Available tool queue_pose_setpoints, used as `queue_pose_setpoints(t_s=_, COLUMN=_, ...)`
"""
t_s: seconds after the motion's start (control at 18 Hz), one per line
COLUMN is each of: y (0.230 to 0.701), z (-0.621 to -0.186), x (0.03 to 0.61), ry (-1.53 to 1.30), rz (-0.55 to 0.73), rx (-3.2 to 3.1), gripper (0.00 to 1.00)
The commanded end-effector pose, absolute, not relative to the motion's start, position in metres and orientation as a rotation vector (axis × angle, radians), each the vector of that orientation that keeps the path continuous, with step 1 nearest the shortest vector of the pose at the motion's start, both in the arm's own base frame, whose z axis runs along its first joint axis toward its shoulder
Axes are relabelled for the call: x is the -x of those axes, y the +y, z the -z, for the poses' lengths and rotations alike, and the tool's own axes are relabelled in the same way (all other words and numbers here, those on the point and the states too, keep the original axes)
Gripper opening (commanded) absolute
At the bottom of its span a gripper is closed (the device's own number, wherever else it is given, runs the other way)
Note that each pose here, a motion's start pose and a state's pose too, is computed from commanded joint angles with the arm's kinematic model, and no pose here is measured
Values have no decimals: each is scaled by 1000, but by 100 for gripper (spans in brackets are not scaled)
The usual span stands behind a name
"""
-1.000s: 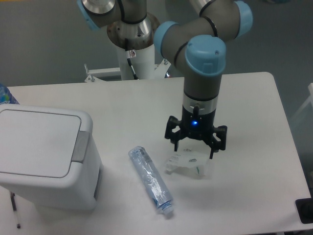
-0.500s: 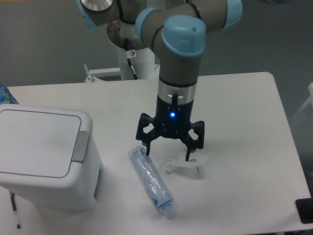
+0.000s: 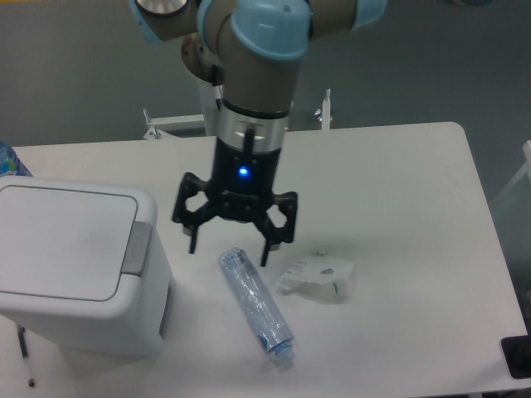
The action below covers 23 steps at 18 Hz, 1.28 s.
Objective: Open the trash can
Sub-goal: 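Move the open gripper over to the white trash can lid, then push the gripper against the lid edge to flip the lid open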
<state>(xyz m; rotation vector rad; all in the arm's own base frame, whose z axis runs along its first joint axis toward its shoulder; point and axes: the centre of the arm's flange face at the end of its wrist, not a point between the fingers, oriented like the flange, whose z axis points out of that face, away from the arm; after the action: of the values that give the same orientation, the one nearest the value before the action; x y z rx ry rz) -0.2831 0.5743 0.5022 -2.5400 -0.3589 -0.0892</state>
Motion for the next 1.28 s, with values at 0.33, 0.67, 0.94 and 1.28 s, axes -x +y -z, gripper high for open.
queue_pose_setpoints(t_s=0.33, y=579, z=-493, x=270, ry=-335, rz=108, rx=2556, gripper=100)
queue_pose_setpoints(t_s=0.67, y=584, z=-483, x=270, ry=-338, rz=121, rx=2571, gripper=100)
queue_pose_setpoints(t_s=0.94, y=585, z=-482, x=270, ry=-337, rz=120, rx=2573, gripper=100)
queue_pose_setpoints(t_s=1.28, y=586, z=-482, x=267, ry=-330, rz=124, rx=2573, gripper=100)
